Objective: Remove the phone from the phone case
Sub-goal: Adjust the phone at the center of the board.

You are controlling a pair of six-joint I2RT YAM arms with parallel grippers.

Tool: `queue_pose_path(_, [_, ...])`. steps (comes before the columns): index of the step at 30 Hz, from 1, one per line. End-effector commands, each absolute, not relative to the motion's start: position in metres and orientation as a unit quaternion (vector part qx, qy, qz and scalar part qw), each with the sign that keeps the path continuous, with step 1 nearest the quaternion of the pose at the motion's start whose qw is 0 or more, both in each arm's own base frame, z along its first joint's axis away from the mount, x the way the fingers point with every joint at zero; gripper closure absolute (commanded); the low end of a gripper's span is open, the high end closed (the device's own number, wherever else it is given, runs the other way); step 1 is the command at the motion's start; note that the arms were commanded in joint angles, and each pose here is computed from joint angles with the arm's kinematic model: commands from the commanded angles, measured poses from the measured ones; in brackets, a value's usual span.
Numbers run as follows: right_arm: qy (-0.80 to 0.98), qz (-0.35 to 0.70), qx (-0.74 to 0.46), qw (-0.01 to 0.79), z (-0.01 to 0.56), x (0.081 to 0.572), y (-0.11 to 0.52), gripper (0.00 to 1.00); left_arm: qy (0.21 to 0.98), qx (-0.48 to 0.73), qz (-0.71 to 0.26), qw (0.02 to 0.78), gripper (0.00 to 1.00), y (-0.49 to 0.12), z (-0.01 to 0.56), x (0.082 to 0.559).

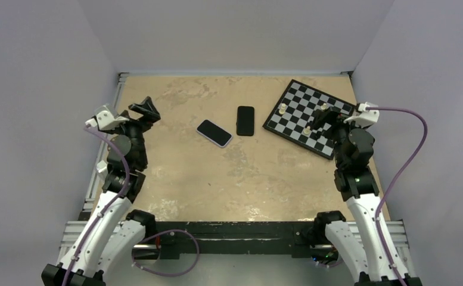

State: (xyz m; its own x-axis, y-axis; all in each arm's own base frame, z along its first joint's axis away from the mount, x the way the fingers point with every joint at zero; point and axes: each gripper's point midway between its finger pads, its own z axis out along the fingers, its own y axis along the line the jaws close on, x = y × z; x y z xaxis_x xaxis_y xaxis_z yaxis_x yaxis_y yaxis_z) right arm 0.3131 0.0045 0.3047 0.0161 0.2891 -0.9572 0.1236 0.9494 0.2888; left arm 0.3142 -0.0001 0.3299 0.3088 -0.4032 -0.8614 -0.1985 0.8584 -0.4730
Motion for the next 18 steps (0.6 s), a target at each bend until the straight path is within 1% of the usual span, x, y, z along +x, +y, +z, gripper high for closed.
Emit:
queue_pose_path(1, [0.704, 0.093, 0.19, 0.678, 0.304, 0.291, 0.007, 0.01, 0.68, -0.247, -0.117, 0.68, 0.0, -0.03, 0.292, 0.321])
queue_pose_path(4, [0.698, 0.136, 0.136, 0.69, 0.316, 0.28, 0.027, 0.01, 0.721, -0.231, -0.113, 0.644, 0.0, -0.041, 0.277, 0.33])
queue_pose_path(8, [0.688, 0.167, 0.127, 0.695, 0.316, 0.265, 0.036, 0.01, 0.743, -0.212, -0.126, 0.623, 0.01, -0.056, 0.27, 0.344])
queue_pose_path(11, [0.692, 0.175, 0.117, 0.691, 0.31, 0.261, 0.04, 0.02, 0.772, -0.194, -0.126, 0.592, 0.01, -0.067, 0.258, 0.354])
queue_pose_path(14, [0.714, 0.17, 0.116, 0.669, 0.301, 0.263, 0.041, 0.01, 0.823, -0.174, -0.108, 0.53, 0.01, -0.076, 0.239, 0.361])
queue_pose_path(15, [0.722, 0.167, 0.117, 0.661, 0.299, 0.264, 0.041, 0.01, 0.847, -0.168, -0.095, 0.495, 0.0, -0.077, 0.226, 0.359])
queue_pose_path(18, [0.737, 0.159, 0.103, 0.648, 0.295, 0.264, 0.043, 0.01, 0.891, -0.137, -0.089, 0.424, 0.0, -0.09, 0.206, 0.364])
